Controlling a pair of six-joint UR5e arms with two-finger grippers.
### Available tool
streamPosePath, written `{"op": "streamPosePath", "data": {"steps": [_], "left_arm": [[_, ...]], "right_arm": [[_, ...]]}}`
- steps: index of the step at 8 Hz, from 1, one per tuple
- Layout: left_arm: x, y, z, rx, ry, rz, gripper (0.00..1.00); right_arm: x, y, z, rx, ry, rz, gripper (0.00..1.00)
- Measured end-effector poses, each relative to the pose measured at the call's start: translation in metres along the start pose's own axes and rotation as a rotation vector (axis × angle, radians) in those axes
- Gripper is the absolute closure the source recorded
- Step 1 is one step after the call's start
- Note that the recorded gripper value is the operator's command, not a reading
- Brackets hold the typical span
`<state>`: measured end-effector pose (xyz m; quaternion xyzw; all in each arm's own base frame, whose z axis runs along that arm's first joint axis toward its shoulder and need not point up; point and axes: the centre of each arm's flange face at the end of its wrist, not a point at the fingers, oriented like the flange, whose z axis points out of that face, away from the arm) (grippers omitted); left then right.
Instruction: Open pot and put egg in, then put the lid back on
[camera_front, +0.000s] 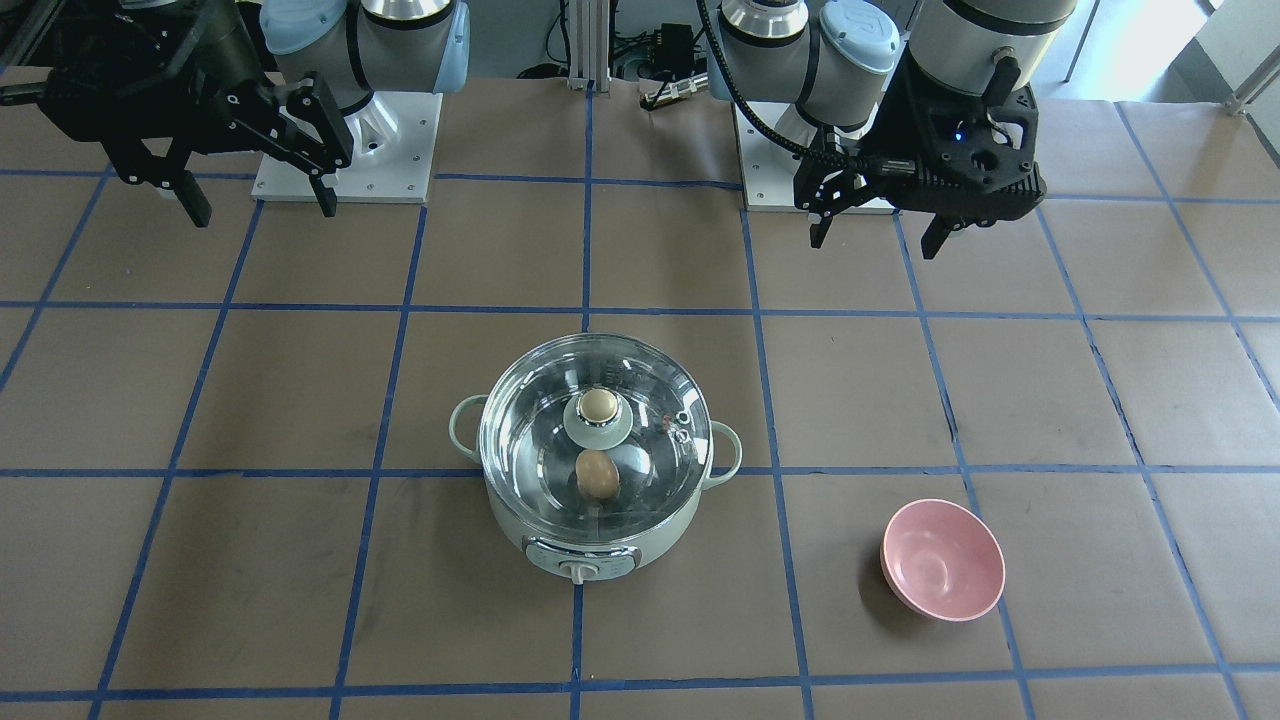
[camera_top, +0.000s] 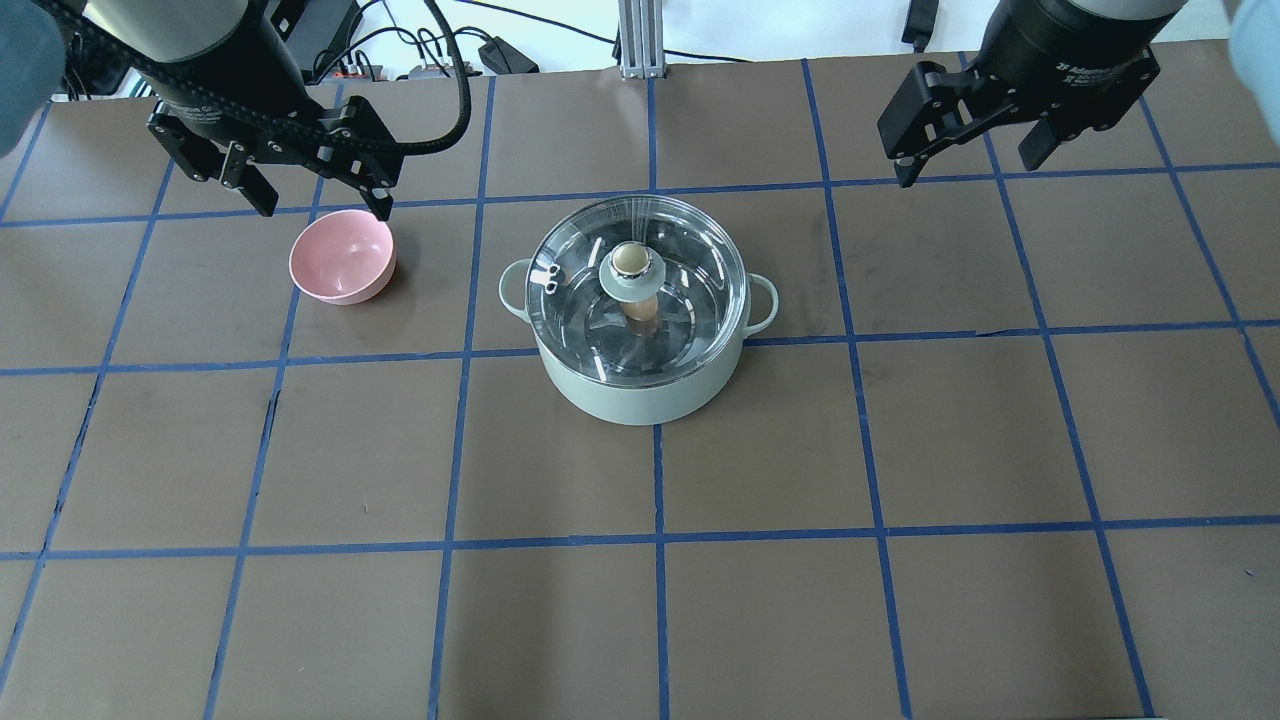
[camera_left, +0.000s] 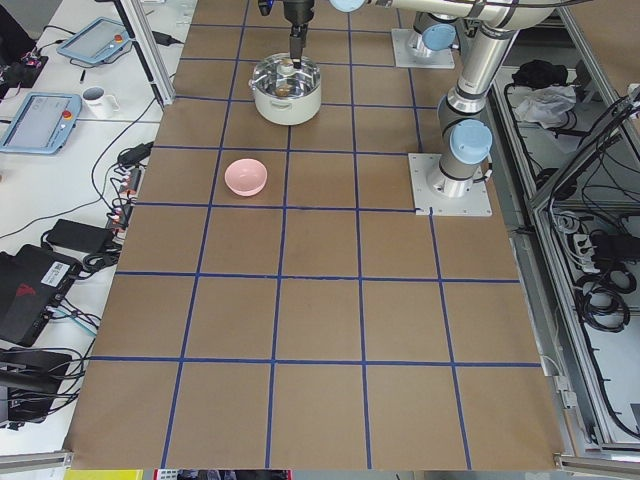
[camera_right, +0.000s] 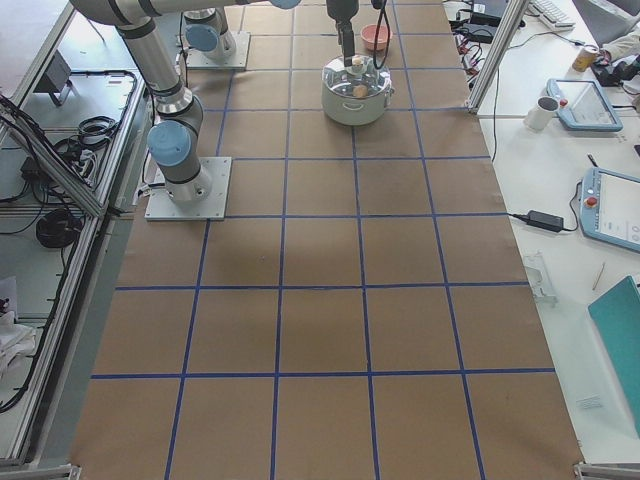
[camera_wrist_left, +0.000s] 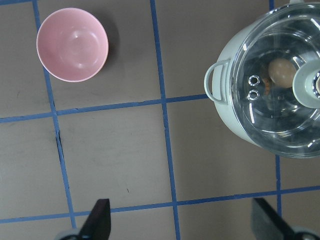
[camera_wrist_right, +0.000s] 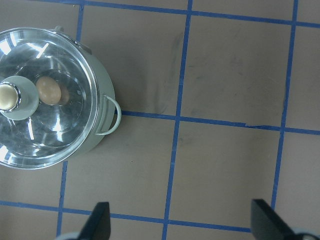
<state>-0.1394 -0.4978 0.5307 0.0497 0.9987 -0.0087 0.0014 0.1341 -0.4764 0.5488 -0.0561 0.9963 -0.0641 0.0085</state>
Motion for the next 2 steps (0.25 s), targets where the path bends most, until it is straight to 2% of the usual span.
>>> {"op": "streamPosePath", "data": {"steps": [2], "left_arm": [[0.001,0.0,0.0002,0.0,0.0,0.002,0.0]], "right_arm": [[0.0006,0.002,0.0008,-0.015,-0.008,0.002,0.0]]}}
